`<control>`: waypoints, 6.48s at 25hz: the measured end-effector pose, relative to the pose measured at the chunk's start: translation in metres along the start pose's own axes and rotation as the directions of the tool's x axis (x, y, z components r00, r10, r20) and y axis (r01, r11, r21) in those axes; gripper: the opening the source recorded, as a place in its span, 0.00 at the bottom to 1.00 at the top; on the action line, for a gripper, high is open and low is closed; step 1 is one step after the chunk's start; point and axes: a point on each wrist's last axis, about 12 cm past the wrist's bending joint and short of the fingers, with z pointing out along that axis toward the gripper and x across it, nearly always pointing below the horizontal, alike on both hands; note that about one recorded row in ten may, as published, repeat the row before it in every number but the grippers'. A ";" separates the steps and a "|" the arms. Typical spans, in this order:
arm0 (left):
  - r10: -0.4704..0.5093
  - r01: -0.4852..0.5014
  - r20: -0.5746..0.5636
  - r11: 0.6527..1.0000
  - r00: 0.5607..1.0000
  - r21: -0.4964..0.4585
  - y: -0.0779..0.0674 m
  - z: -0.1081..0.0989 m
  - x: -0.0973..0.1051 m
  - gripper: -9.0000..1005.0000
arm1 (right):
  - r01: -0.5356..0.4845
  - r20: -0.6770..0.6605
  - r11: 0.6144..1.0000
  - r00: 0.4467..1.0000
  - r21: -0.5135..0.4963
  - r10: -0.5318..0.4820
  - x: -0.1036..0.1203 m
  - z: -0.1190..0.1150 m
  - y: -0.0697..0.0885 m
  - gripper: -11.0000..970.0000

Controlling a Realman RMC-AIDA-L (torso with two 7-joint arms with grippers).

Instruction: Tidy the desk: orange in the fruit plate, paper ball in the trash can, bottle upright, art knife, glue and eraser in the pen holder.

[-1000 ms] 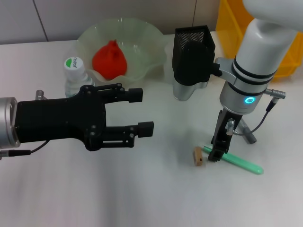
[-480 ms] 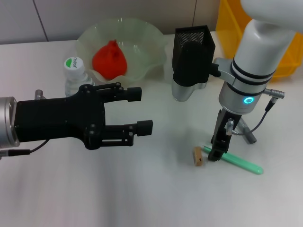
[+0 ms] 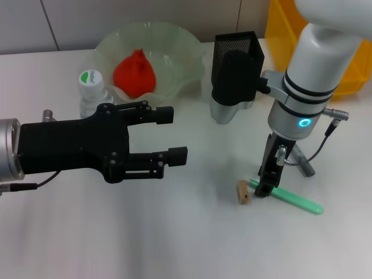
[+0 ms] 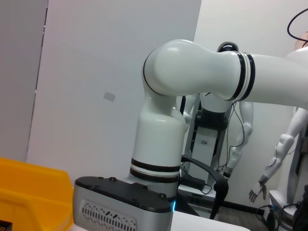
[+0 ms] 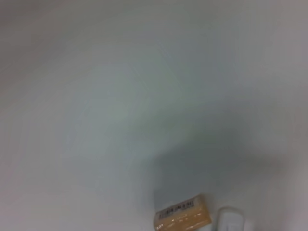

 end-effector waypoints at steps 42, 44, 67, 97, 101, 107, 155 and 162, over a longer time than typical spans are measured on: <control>-0.035 0.036 0.031 0.999 0.999 -0.015 0.001 -0.005 0.005 0.78 | -0.046 -0.021 0.999 0.999 0.020 0.046 -0.001 0.003 0.003 0.21; -0.035 0.036 0.032 0.999 0.999 -0.015 0.001 -0.005 0.005 0.78 | -0.053 -0.014 0.998 0.999 0.024 0.053 -0.001 0.002 0.004 0.21; -0.041 0.042 0.057 0.999 0.998 -0.012 -0.001 -0.008 0.004 0.78 | -0.162 0.406 0.955 0.912 0.249 0.049 0.012 -0.073 -0.001 0.20; -0.055 0.056 0.062 0.998 0.997 -0.015 -0.003 -0.010 0.007 0.78 | -0.325 0.943 0.922 0.316 0.209 -0.103 0.071 -0.080 -0.040 0.20; -0.059 0.060 0.069 0.998 0.996 -0.017 -0.004 -0.011 0.008 0.78 | -0.333 0.952 0.910 0.258 0.248 -0.165 0.076 -0.071 -0.045 0.20; -0.066 0.068 0.076 0.997 0.995 -0.025 -0.004 -0.013 0.010 0.78 | -0.403 0.964 0.877 0.153 0.261 -0.217 0.087 -0.059 -0.055 0.20; -0.101 0.103 0.097 0.995 0.990 -0.018 -0.006 -0.016 0.017 0.78 | -0.511 0.960 0.816 0.210 0.271 -0.187 0.079 0.012 -0.067 0.21; -0.105 0.107 0.097 0.994 0.990 -0.016 -0.006 -0.017 0.018 0.78 | -0.519 0.963 0.816 0.211 0.255 -0.167 0.083 0.018 -0.065 0.23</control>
